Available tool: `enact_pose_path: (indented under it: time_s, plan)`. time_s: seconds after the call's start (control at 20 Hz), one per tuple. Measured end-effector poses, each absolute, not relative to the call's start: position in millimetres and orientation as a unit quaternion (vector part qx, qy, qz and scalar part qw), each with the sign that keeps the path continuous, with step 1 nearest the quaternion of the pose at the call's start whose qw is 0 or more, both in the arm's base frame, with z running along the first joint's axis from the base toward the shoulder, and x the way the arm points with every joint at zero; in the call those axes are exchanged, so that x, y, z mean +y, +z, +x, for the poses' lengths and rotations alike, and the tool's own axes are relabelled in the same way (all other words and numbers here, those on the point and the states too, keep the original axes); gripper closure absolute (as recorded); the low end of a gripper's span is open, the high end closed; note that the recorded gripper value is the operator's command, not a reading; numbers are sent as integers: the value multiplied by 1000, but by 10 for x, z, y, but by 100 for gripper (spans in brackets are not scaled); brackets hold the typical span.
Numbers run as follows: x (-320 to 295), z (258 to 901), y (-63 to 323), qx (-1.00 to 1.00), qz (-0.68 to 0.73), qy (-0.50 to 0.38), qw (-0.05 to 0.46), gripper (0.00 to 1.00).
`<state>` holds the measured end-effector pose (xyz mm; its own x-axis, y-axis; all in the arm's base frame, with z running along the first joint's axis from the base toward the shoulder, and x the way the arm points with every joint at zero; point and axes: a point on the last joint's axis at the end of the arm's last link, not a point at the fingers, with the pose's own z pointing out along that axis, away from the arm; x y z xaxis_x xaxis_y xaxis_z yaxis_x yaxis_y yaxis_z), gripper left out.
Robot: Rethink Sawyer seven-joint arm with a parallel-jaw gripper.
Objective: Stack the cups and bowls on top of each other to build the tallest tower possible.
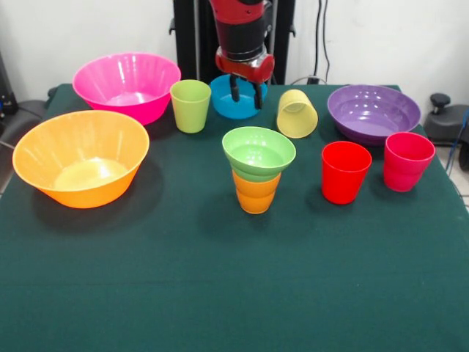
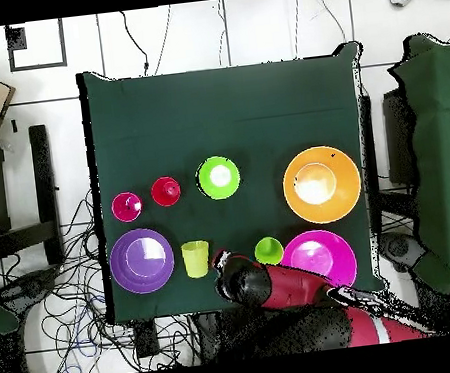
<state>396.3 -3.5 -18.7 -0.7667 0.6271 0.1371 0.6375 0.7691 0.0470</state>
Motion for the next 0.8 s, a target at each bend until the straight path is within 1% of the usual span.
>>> enact_pose_path:
  time_s: [0.4, 0.8]
  plan:
    - [-188, 4128, -55, -933, -354, -49, 34, 0]
    - [-180, 4254, 15, -933, -356, -55, 21, 0]
